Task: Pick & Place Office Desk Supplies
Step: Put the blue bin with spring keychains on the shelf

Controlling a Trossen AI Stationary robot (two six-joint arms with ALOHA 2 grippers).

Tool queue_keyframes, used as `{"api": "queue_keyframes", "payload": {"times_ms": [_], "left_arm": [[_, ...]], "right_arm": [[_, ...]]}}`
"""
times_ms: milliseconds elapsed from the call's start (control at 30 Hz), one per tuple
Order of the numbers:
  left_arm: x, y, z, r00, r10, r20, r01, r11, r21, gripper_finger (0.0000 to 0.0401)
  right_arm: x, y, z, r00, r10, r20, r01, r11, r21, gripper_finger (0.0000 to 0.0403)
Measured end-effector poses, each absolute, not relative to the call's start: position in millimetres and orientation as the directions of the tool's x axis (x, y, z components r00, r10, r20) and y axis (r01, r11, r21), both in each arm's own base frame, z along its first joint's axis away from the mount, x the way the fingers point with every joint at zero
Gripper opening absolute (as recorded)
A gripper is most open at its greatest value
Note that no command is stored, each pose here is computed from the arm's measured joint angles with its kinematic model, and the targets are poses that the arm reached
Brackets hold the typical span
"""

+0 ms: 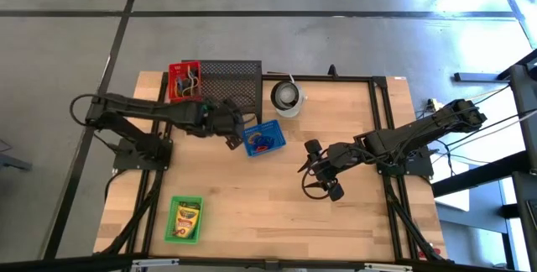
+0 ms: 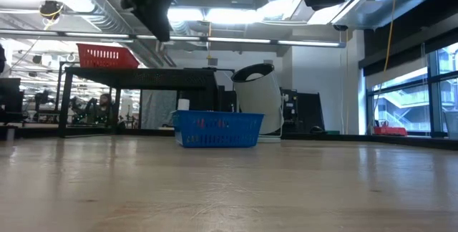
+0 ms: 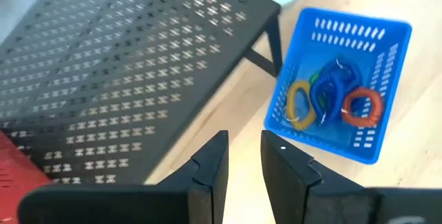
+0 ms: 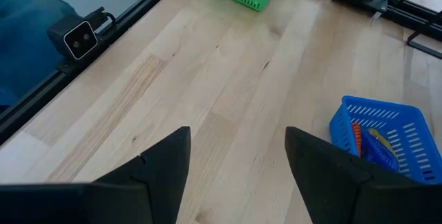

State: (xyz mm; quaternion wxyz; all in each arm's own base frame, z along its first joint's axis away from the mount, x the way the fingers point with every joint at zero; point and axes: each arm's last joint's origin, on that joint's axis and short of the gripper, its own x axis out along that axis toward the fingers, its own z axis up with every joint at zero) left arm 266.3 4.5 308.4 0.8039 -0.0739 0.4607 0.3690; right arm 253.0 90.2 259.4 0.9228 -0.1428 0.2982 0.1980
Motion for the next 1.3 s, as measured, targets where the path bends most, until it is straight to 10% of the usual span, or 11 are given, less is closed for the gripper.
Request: {"api": "queue_keyframes", "payload": {"times_ms": [433,667,967,1300], "left_arm": [[300.1,-24.8,257.3,0.194,0.505,-0.841,-0.478,0.797,0.368,0.0075],[317.7,-46.2,219.6,0.136,0.512,-0.848,-0.048,0.859,0.511,0.0075],[326.2,-56.1,187.7,0.059,0.536,-0.842,0.559,0.681,0.473,0.0075],[335.7,-48.0,186.2,0.109,0.516,-0.849,0.571,0.667,0.479,0.0075]], "right_arm": [[253.1,90.2,259.5,0.744,0.28,-0.607,-0.45,0.881,-0.146,0.0237],[253.1,90.3,259.5,0.744,0.28,-0.606,-0.451,0.881,-0.146,0.0237],[253.0,90.3,259.5,0.744,0.28,-0.607,-0.451,0.881,-0.146,0.0237],[253.0,90.3,259.5,0.744,0.281,-0.607,-0.451,0.881,-0.146,0.0237]]}}
